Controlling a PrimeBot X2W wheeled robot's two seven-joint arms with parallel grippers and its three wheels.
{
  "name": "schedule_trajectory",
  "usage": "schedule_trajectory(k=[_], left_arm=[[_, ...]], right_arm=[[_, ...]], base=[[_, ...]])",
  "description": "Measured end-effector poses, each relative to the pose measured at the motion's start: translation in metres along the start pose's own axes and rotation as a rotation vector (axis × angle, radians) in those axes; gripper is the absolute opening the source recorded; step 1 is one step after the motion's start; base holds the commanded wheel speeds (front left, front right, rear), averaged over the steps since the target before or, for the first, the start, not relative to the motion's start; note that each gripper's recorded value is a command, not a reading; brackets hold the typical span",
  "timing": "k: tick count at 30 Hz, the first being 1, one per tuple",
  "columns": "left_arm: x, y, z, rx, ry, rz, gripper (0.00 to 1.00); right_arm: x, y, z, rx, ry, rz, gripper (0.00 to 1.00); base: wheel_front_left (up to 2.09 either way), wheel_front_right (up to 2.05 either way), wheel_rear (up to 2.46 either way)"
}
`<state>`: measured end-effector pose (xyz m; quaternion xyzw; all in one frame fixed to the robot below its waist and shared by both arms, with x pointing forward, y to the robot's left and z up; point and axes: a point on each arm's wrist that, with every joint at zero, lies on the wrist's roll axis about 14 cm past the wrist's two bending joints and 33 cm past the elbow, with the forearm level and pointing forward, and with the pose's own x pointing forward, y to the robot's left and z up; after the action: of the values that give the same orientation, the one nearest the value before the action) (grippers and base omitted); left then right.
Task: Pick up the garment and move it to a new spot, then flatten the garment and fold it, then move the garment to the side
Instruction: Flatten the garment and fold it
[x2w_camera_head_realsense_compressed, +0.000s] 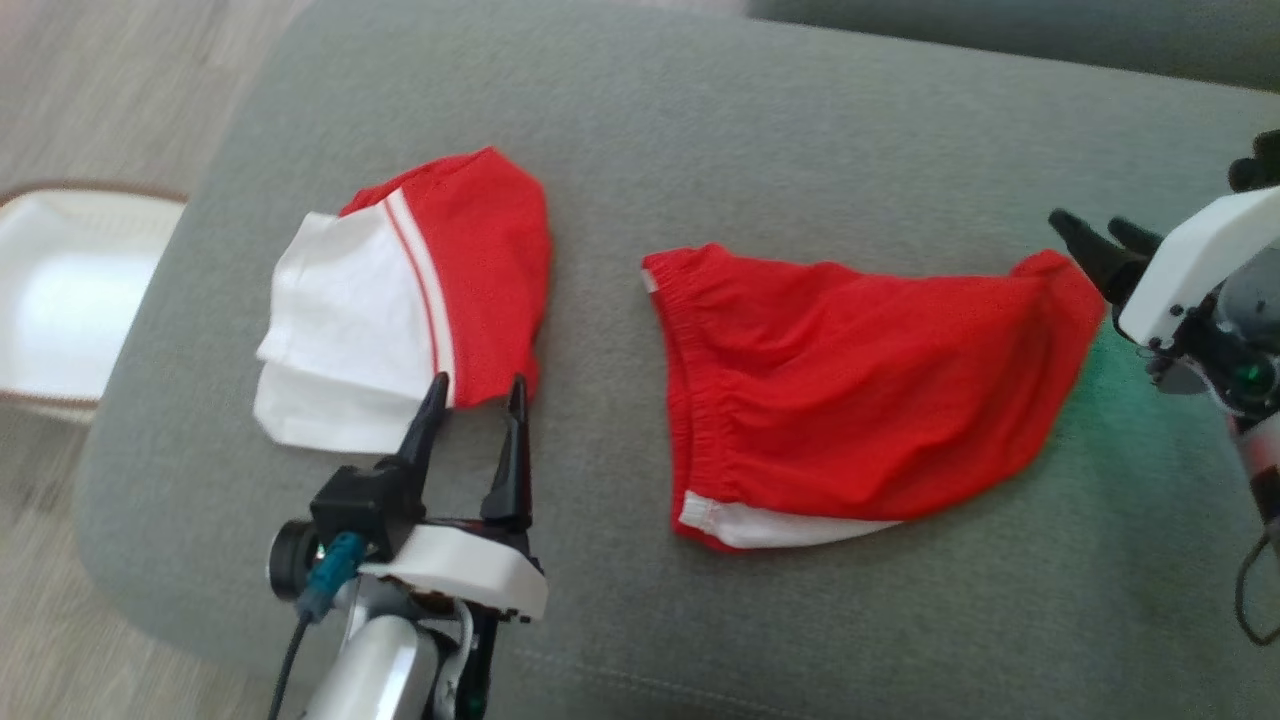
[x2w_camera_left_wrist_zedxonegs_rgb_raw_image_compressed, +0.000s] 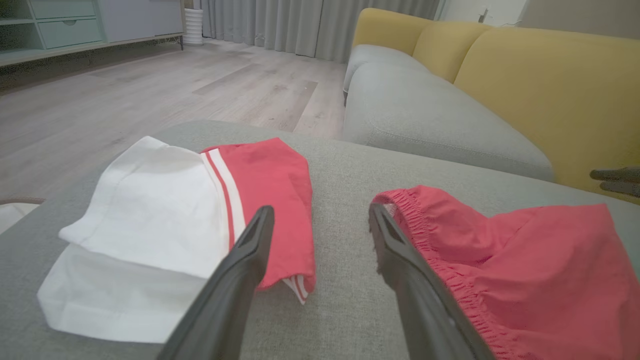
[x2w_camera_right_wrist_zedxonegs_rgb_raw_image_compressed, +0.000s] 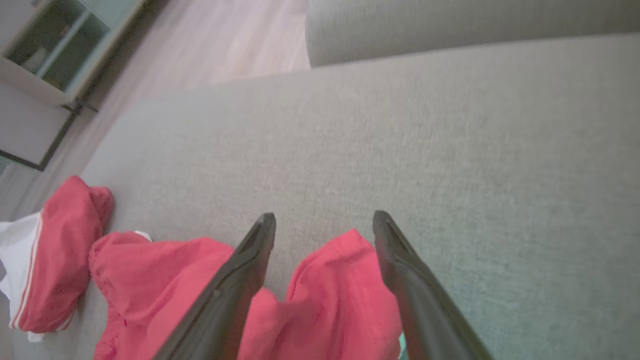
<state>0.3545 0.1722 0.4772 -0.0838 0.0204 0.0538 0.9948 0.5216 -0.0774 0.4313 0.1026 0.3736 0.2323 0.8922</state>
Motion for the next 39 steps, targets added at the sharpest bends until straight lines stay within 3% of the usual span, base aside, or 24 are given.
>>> schedule_trajectory(k=[5, 7, 11, 16, 22, 23, 24, 25, 28, 29, 30, 39], left_arm=[[0.003, -0.01, 0.005, -0.006, -0.018, -0.038, 1.0], [0.004, -0.017, 0.006, -0.009, -0.022, -0.065, 1.0], [0.006, -0.028, 0.007, -0.011, -0.027, -0.101, 1.0], [0.006, -0.03, 0.007, -0.014, -0.027, -0.113, 1.0], [0.003, -0.022, 0.006, -0.01, -0.021, -0.086, 1.0], [0.003, -0.02, 0.005, -0.01, -0.02, -0.082, 1.0], [0.003, -0.019, 0.005, -0.009, -0.019, -0.077, 1.0], [0.002, -0.017, 0.005, -0.008, -0.018, -0.072, 1.0], [0.001, -0.014, 0.003, -0.006, -0.011, -0.06, 1.0], [0.001, -0.013, 0.002, -0.006, -0.01, -0.058, 1.0], [0.001, -0.012, 0.002, -0.005, -0.01, -0.055, 1.0], [0.0, -0.01, 0.003, -0.005, -0.014, -0.05, 1.0]], right_arm=[[-0.031, -0.001, 0.021, -0.018, -0.234, -0.005, 1.0], [-0.04, 0.0, 0.013, -0.014, -0.261, 0.001, 1.0], [-0.047, 0.013, -0.029, 0.027, -0.211, 0.042, 1.0], [-0.042, 0.019, -0.075, 0.067, -0.041, 0.065, 1.0], [-0.033, 0.018, -0.09, 0.079, 0.051, 0.06, 1.0], [-0.032, 0.019, -0.092, 0.083, 0.059, 0.063, 0.8], [-0.029, 0.021, -0.093, 0.09, 0.064, 0.066, 0.52], [-0.027, 0.022, -0.095, 0.1, 0.071, 0.069, 0.41], [-0.024, 0.023, -0.104, 0.108, 0.111, 0.067, 0.2], [-0.023, 0.022, -0.105, 0.109, 0.116, 0.066, 0.2], [-0.022, 0.023, -0.105, 0.109, 0.118, 0.067, 0.03], [-0.024, 0.052, -0.071, 0.057, -0.012, 0.148, 0.0]], base=[[0.0, 0.0, 0.0], [0.0, 0.0, 0.0], [0.0, 0.0, 0.0], [0.0, 0.0, 0.0], [0.0, 0.0, 0.0], [0.0, 0.0, 0.0], [0.0, 0.0, 0.0], [0.0, 0.0, 0.0], [0.0, 0.0, 0.0], [0.0, 0.0, 0.0], [0.0, 0.0, 0.0], [0.0, 0.0, 0.0]])
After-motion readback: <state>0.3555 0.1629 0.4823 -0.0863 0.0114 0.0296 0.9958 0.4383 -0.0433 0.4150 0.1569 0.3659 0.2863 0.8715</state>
